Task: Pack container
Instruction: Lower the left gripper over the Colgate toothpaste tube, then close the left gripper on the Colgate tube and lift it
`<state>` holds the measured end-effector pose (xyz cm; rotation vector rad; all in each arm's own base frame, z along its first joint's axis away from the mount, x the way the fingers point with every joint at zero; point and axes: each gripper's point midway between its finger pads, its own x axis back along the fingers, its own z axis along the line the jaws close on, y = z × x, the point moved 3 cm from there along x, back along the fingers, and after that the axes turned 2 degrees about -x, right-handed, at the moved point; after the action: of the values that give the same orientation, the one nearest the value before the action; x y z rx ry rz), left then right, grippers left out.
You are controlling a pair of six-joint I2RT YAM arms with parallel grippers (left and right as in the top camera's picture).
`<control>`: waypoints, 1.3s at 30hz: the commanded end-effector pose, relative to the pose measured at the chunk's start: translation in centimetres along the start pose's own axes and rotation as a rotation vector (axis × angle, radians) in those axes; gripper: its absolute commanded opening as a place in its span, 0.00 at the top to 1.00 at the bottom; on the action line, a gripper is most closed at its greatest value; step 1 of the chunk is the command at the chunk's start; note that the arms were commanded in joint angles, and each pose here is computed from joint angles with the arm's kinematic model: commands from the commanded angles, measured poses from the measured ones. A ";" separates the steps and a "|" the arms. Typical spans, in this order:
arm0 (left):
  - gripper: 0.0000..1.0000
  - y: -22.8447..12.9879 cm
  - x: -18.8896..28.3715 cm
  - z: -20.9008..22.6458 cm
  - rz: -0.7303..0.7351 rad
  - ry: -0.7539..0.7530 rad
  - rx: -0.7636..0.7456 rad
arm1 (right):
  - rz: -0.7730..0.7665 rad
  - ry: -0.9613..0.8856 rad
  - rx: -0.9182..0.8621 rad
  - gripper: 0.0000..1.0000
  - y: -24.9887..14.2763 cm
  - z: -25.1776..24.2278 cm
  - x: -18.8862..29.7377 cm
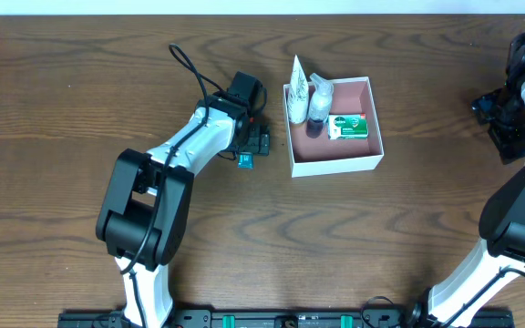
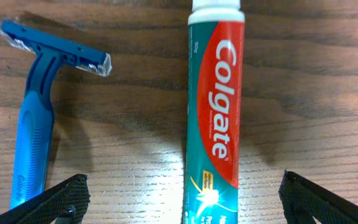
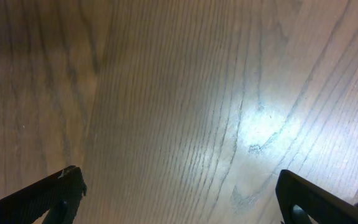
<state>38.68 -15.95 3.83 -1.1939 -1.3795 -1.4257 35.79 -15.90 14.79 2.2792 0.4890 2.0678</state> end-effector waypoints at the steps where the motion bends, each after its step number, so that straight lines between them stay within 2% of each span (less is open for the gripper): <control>1: 0.02 0.6 0.3 -0.1 -0.021 0.007 0.011 | -0.009 -0.012 -0.015 0.01 0.2 -0.1 -0.2; 19: 0.02 1.3 0.1 -1.1 -0.063 -0.010 -0.004 | -0.009 -0.012 -0.015 0.01 0.2 -0.1 -0.2; 29: 0.02 0.5 -1.8 -0.9 -0.018 0.005 -0.006 | -0.009 -0.013 -0.015 0.01 0.2 -0.1 -0.2; 39: 0.02 0.9 -1.8 -1.0 -0.034 0.000 -0.009 | -0.009 -0.013 -0.015 0.01 0.2 -0.1 -0.2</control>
<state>39.56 -17.11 2.99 -1.1844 -1.4112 -1.4580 35.79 -15.90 14.79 2.2792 0.4890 2.0678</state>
